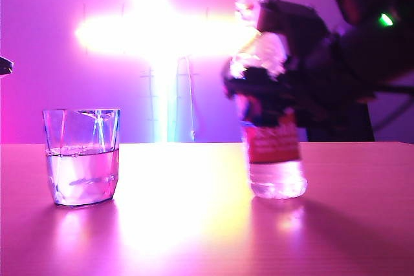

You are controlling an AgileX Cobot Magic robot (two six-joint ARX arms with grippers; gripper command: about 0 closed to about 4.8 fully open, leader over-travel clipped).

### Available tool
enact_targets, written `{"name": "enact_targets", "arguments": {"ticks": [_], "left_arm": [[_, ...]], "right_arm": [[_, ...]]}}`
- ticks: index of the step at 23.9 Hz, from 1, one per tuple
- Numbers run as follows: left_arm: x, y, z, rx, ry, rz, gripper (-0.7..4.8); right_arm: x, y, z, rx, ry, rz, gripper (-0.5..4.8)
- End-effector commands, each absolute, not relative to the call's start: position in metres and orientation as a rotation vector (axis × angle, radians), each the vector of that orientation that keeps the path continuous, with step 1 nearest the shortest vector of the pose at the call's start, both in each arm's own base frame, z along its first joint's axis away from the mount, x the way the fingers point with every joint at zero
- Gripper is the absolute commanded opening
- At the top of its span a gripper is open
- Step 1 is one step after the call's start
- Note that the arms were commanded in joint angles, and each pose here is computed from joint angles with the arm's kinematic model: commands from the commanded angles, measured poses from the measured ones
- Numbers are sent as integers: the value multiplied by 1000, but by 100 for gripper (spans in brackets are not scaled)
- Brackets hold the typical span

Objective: Pick up the mineral water bottle on the table and pour water into the mug until it's half full.

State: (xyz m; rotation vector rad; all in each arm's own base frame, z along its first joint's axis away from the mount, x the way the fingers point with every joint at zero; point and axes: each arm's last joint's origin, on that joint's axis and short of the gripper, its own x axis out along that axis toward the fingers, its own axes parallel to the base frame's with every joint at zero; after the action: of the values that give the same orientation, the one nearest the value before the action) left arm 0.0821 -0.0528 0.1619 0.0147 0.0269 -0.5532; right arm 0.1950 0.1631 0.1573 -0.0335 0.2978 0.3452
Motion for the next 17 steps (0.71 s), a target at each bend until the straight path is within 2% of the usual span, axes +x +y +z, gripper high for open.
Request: {"name": "enact_targets", "arguments": {"ticks": [1, 9, 13, 15, 17], "left_arm": [[82, -53, 164, 9, 17, -557, -2], [82, -53, 164, 9, 17, -557, -2], [82, -53, 164, 9, 17, -557, -2], [82, -53, 164, 9, 17, -557, -2], [82, -53, 164, 9, 17, -557, -2]], "right_arm": [[202, 157, 160, 47, 222, 329, 250], [206, 157, 156, 70, 215, 401, 254], [202, 158, 152, 66, 232, 444, 274], [200, 155, 149, 59, 245, 440, 320], [197, 153, 145, 53, 258, 438, 406]]}}
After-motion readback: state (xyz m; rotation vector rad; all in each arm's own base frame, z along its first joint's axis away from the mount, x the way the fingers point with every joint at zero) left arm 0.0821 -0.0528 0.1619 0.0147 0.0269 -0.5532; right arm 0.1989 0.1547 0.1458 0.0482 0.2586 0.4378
